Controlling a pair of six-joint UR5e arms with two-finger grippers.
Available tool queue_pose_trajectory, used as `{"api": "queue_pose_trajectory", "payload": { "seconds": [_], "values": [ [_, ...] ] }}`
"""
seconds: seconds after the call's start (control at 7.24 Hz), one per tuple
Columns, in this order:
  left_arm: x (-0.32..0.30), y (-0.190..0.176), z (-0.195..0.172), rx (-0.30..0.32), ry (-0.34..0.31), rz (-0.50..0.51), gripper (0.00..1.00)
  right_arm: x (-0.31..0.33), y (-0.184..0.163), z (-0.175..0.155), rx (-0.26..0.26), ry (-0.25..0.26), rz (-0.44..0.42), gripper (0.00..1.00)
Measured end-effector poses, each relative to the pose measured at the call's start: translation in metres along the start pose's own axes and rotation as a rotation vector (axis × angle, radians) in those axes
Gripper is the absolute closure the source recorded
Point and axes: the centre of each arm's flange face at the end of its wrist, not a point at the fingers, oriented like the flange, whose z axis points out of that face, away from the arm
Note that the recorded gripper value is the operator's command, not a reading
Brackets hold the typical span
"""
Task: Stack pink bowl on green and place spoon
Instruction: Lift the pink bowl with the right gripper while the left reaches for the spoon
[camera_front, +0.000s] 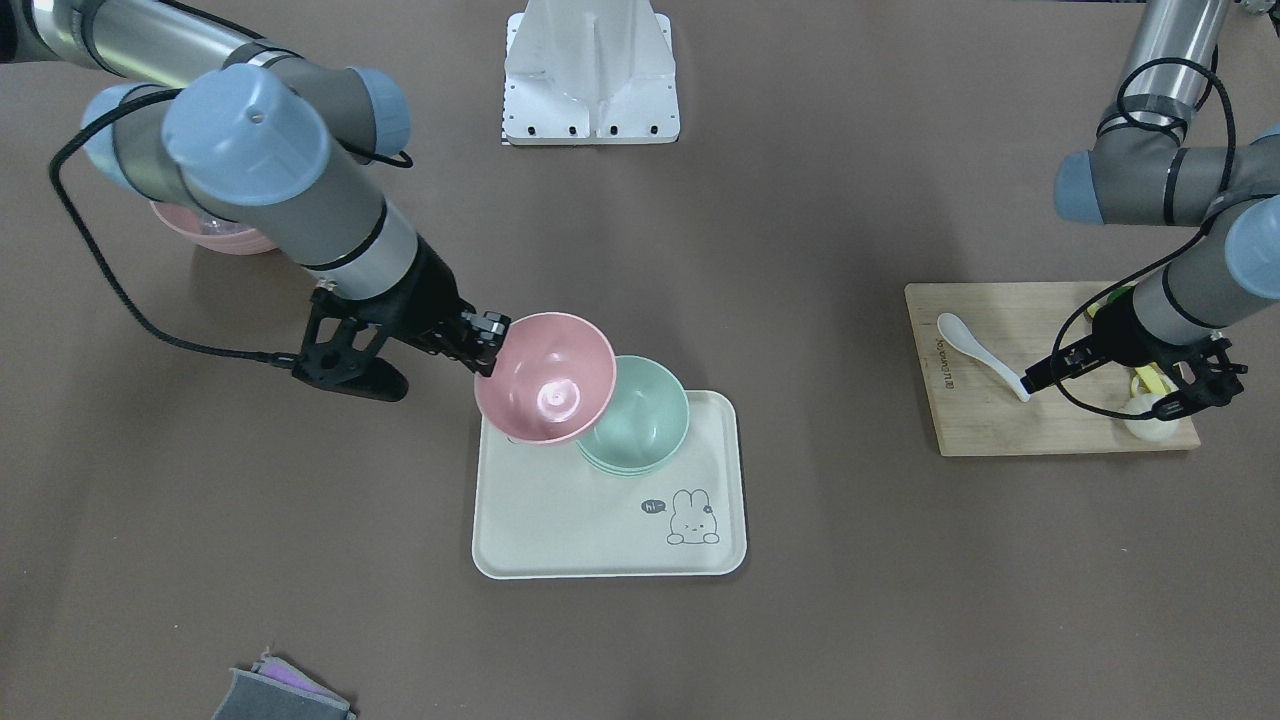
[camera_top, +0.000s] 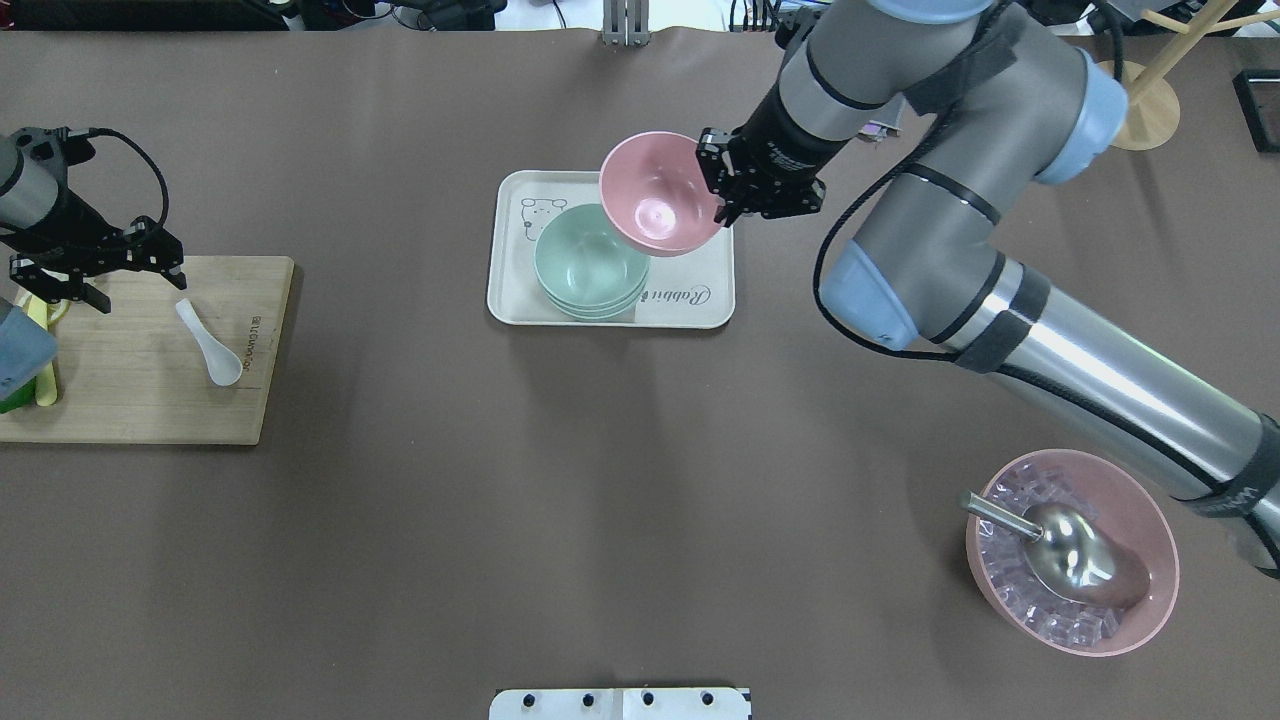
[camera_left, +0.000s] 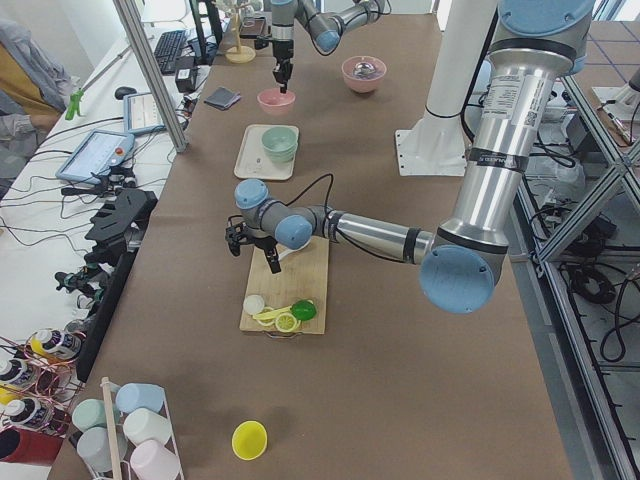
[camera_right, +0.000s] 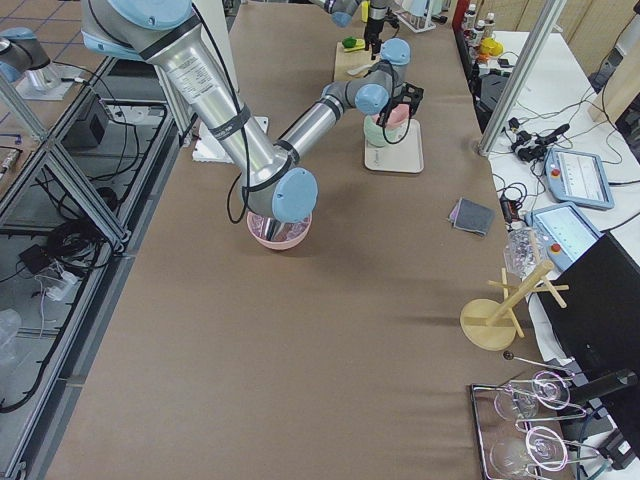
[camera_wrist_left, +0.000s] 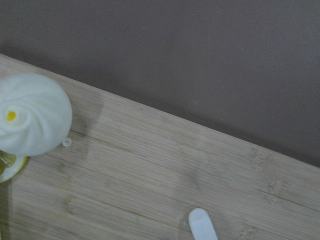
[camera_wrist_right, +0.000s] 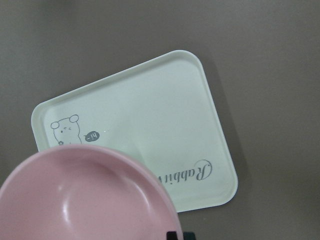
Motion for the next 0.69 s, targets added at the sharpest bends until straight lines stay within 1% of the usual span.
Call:
{"api": "queue_pose_trajectory", "payload": {
  "seconds": [0.28, 0.69],
  "values": [
    [0.007, 0.002, 0.001, -0.002, 0.003, -0.007, 0.07, -0.036, 0.02, 0.026, 0.022, 0.011, 0.027, 1.0],
    [0.01, 0.003, 0.001, -0.003, 0.005, -0.005, 0.07, -0.043, 0.026, 0.057, 0.012, 0.008, 0.025, 1.0]
  ]
}}
